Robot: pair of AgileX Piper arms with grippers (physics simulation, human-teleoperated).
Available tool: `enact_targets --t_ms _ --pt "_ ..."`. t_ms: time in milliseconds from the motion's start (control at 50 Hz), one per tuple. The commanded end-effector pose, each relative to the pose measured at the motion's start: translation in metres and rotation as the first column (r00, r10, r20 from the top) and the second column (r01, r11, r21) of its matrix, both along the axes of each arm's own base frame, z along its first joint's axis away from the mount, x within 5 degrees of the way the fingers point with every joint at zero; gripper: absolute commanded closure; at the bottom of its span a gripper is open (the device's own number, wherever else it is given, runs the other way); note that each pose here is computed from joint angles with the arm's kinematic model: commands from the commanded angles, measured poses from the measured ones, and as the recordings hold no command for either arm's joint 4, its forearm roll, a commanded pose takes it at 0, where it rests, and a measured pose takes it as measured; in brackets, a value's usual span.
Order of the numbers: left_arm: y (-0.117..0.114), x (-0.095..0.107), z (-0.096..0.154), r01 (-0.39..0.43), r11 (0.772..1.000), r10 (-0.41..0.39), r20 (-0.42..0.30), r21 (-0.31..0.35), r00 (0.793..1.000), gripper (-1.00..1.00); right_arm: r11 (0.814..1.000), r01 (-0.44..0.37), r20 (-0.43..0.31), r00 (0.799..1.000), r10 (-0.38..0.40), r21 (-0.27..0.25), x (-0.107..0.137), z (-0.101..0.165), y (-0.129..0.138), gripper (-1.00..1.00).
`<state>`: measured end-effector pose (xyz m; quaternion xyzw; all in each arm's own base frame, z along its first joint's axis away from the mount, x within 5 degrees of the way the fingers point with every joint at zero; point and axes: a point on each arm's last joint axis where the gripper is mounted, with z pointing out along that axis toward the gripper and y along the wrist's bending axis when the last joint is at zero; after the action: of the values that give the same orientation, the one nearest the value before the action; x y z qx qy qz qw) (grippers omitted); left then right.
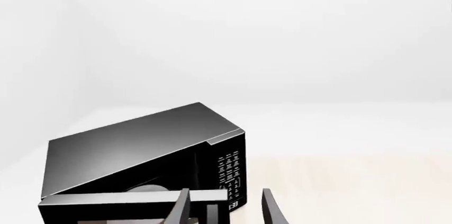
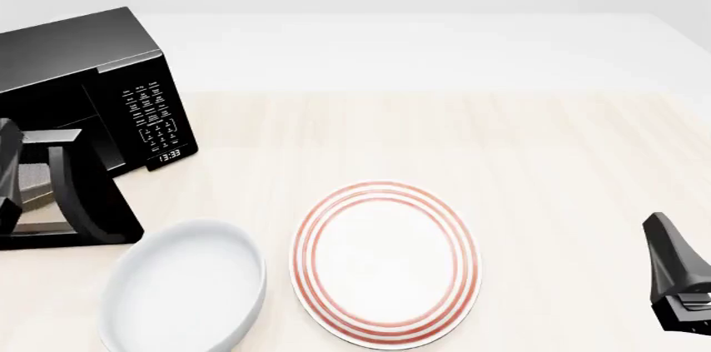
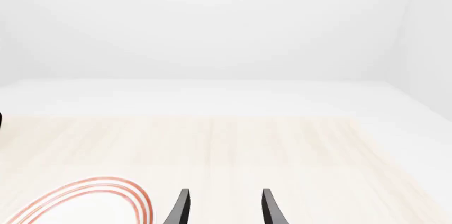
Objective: Open the microwave.
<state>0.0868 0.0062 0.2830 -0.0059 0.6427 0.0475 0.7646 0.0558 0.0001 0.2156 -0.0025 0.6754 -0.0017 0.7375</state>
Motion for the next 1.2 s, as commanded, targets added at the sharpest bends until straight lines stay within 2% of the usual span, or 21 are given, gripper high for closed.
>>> enact_targets --t_ms 20,460,560,580,720,840,940,980,1000,1040,1060,1080,1120,1160,1200 --pt "-0.001 -0.011 0.021 0.0 0.999 -0.001 0.023 0.048 1.0 -1.0 1.0 0.0 0.0 1.0 0.0 0.0 0.0 0.0 0.0 -1.0" --pt "-0.003 0.004 0.066 0.009 0.991 -0.013 0.027 0.133 1.0 -1.0 1.0 0.0 0.0 1.0 0.0 0.0 0.0 0.0 0.0 -1.0" --pt "-0.004 0.015 0.07 0.023 0.986 -0.022 -0.005 0.164 1.0 -1.0 1.0 0.0 0.0 1.0 0.0 0.0 0.0 0.0 0.0 -1.0" --pt "-0.005 0.019 0.071 0.026 0.981 -0.023 -0.017 0.194 1.0 -1.0 1.0 0.0 0.0 1.0 0.0 0.0 0.0 0.0 0.0 -1.0" --pt "-0.006 0.028 0.083 0.043 0.986 -0.039 -0.026 0.16 0.999 -1.0 1.0 0.0 0.0 1.0 0.0 0.0 0.0 0.0 0.0 -1.0" --pt "-0.003 0.036 0.085 0.024 0.992 -0.021 -0.021 0.124 1.0 -1.0 1.0 0.0 0.0 1.0 0.0 0.0 0.0 0.0 0.0 -1.0" --pt "-0.002 0.051 0.085 0.03 0.992 -0.022 -0.073 0.121 0.997 -1.0 1.0 0.0 0.0 1.0 0.0 0.0 0.0 0.0 0.0 -1.0" --pt "-0.001 0.056 0.091 0.027 0.995 -0.018 -0.09 0.1 0.996 -1.0 1.0 0.0 0.0 1.0 0.0 0.0 0.0 0.0 0.0 -1.0" --pt "-0.001 0.058 0.092 0.023 0.993 -0.012 -0.093 0.114 0.996 -1.0 1.0 0.0 0.0 1.0 0.0 0.0 0.0 0.0 0.0 -1.0" --pt "-0.001 0.064 0.093 0.027 0.996 -0.017 -0.115 0.085 0.993 -1.0 1.0 0.0 0.0 1.0 0.0 0.0 0.0 0.0 0.0 -1.0" --pt "0.0 0.064 0.094 0.026 0.995 -0.015 -0.114 0.095 0.993 -1.0 1.0 0.0 0.0 1.0 0.0 0.0 0.0 0.0 0.0 -1.0" --pt "0.0 0.067 0.096 0.026 0.998 -0.019 -0.124 0.062 0.992 -1.0 1.0 0.0 0.0 1.0 0.0 0.0 0.0 0.0 0.0 -1.0" --pt "0.001 0.068 0.099 0.02 0.997 -0.01 -0.129 0.077 0.992 -1.0 1.0 0.0 0.0 1.0 0.0 0.0 0.0 0.0 0.0 -1.0" --pt "0.001 0.071 0.101 0.02 0.999 -0.014 -0.144 0.041 0.99 -1.0 1.0 0.0 0.0 1.0 0.0 0.0 0.0 0.0 0.0 -1.0" --pt "0.002 0.073 0.102 0.015 0.999 -0.007 -0.157 0.052 0.988 -1.0 1.0 0.0 0.0 1.0 0.0 0.0 0.0 0.0 0.0 -1.0"
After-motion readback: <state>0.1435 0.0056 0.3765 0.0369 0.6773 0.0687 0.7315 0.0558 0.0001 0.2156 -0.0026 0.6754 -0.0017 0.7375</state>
